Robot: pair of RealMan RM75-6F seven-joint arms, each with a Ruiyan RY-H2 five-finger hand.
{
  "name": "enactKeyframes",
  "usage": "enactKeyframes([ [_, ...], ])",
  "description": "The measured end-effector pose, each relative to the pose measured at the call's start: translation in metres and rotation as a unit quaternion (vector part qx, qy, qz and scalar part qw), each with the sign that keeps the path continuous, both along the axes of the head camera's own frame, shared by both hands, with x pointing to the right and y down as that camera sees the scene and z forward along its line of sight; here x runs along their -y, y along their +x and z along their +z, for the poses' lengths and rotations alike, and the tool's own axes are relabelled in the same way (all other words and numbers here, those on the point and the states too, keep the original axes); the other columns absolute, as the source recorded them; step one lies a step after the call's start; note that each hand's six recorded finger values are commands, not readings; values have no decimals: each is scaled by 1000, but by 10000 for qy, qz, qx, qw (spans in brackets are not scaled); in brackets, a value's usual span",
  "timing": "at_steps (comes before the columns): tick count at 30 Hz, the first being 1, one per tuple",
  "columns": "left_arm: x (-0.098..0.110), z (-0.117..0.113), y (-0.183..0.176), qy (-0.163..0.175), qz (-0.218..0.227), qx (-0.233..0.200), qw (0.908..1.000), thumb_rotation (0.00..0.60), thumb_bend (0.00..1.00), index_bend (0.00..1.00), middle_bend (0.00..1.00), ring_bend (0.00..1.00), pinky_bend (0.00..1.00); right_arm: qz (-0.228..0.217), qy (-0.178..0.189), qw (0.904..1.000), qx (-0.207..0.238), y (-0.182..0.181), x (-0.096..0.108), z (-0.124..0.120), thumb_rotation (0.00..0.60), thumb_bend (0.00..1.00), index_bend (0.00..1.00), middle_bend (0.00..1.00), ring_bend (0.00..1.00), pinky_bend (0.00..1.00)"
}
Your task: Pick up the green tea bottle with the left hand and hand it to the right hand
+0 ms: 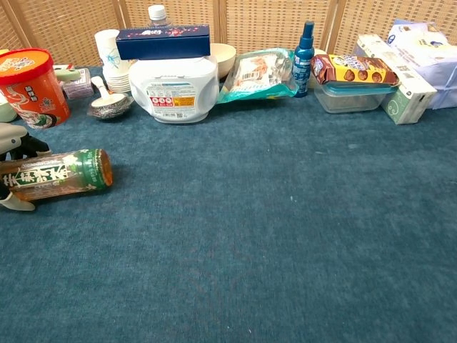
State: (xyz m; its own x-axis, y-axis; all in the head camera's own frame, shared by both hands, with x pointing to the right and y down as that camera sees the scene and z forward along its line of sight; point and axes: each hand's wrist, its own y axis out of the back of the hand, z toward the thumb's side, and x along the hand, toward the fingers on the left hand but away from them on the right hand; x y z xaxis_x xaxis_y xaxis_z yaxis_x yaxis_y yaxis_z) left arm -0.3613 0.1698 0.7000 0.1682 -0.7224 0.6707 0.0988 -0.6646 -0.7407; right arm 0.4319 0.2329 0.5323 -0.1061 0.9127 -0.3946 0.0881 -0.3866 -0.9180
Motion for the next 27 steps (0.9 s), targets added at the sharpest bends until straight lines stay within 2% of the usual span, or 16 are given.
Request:
enactKeyframes([
  [7, 8, -23, 14, 222, 6, -559, 9982, 600, 0, 573, 600, 575, 598, -98, -86, 9999, 27, -4, 0, 5, 600, 0, 0, 0, 0, 0],
  [15, 27, -70, 49, 440, 356, -1181, 9914, 600, 0, 572, 600, 575, 598, -420, -219, 9983, 346, -20, 0, 13, 600, 0, 0, 0, 0, 0],
  [19, 41, -92, 78, 516, 736, -1341, 9869, 600, 0, 573, 600, 575, 598, -698, -204, 9962, 475, -31, 1, 17, 600, 0, 0, 0, 0, 0],
  [22, 48, -101, 100, 535, 981, -1368, 9843, 600, 0, 573, 600, 575, 598, -891, -151, 9943, 559, -42, 2, 18, 600, 0, 0, 0, 0, 0],
  [27, 57, -102, 132, 377, 1069, -1499, 9822, 600, 0, 573, 600, 574, 598, -1087, -65, 9912, 746, -63, 6, 15, 600, 0, 0, 0, 0, 0],
])
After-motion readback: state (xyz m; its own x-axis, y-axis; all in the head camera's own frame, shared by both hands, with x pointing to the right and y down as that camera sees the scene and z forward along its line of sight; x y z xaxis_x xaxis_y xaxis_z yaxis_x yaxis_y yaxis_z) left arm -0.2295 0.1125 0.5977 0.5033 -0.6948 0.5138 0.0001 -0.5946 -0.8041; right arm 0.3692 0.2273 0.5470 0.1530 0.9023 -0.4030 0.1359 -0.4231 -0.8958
